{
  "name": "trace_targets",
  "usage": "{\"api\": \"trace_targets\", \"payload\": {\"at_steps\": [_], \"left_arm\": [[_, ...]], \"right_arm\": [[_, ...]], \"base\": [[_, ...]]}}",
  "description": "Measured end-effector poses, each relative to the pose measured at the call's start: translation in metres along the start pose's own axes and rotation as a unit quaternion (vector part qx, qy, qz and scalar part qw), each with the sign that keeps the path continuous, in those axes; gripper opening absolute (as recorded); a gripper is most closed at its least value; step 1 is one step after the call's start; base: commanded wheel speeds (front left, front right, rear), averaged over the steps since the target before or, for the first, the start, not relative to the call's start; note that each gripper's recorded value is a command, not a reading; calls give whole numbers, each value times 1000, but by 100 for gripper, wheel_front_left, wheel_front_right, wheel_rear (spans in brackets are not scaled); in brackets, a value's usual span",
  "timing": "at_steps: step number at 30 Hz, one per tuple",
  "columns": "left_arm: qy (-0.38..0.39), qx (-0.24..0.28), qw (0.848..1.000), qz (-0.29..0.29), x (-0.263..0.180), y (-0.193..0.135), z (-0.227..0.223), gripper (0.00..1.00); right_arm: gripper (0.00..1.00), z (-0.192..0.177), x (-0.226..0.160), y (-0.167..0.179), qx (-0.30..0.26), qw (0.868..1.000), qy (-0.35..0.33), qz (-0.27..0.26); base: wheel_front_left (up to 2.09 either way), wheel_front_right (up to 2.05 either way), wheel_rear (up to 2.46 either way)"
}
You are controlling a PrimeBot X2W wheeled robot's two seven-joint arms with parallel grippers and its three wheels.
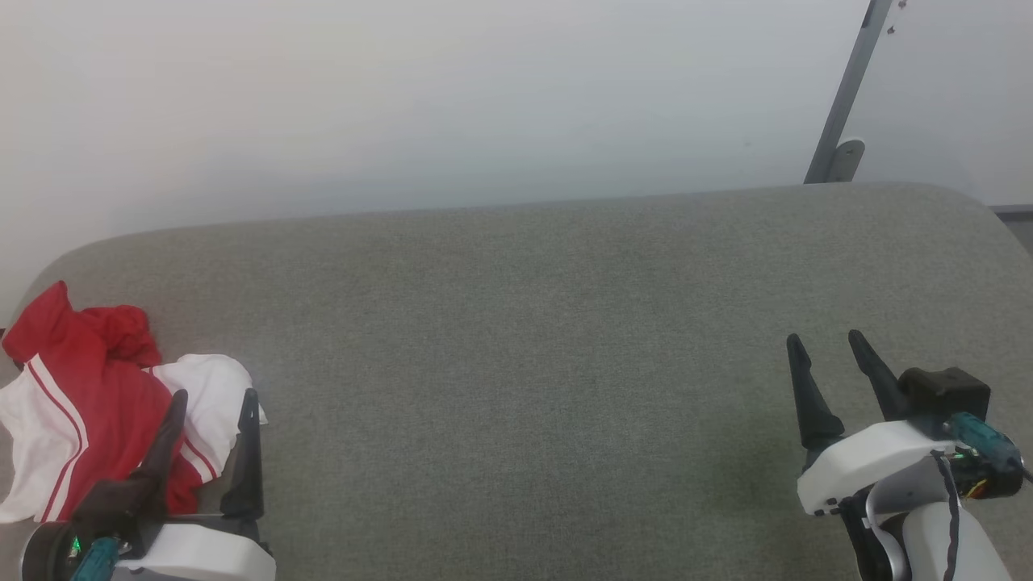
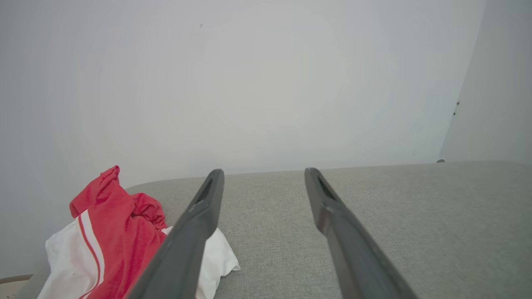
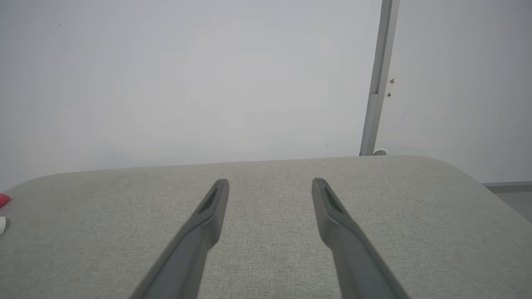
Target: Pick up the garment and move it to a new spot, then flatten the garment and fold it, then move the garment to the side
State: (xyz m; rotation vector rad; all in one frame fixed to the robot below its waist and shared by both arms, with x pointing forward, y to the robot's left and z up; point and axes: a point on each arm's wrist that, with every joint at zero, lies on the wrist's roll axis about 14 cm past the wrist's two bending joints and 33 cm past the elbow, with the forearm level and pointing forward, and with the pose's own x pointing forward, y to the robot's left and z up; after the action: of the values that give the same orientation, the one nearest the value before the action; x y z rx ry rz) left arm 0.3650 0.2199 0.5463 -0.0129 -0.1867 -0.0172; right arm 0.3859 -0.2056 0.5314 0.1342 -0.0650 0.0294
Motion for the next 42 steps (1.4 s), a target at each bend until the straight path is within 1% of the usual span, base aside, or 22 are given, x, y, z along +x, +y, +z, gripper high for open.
{"api": "trace_targets", "payload": {"at_steps": [3, 16, 22, 28, 31, 39, 40, 42], "left_arm": [[-1, 3, 1000, 0, -1, 0, 0, 100], [-1, -17, 1000, 4, -2, 1, -1, 100], [-1, -23, 1000, 16, -7, 7, -1, 100], [-2, -28, 998, 62, -21, 33, 1, 100], [-3, -28, 996, 88, -31, 49, 3, 100], [-9, -16, 985, 170, -74, 97, 15, 100], [-9, -16, 985, 170, -74, 97, 15, 100], [-10, -15, 981, 195, -87, 109, 18, 100]], "right_arm": [[100, 1, 0, 0, -10, 1000, -1, 2], [100, 3, 0, 0, -10, 1000, -4, 1], [100, 2, 2, 8, -10, 1000, -3, 12], [100, -2, 8, 36, -11, 999, 5, 52], [100, -4, 13, 57, -12, 997, 7, 81], [100, -11, 21, 125, -13, 984, 19, 175], [100, -11, 21, 125, -13, 984, 19, 175], [100, -10, 22, 143, -12, 980, 19, 198]], "base": [[0, 0, 0], [0, 0, 0], [0, 0, 0], [0, 0, 0], [0, 0, 0], [0, 0, 0], [0, 0, 0], [0, 0, 0]]}}
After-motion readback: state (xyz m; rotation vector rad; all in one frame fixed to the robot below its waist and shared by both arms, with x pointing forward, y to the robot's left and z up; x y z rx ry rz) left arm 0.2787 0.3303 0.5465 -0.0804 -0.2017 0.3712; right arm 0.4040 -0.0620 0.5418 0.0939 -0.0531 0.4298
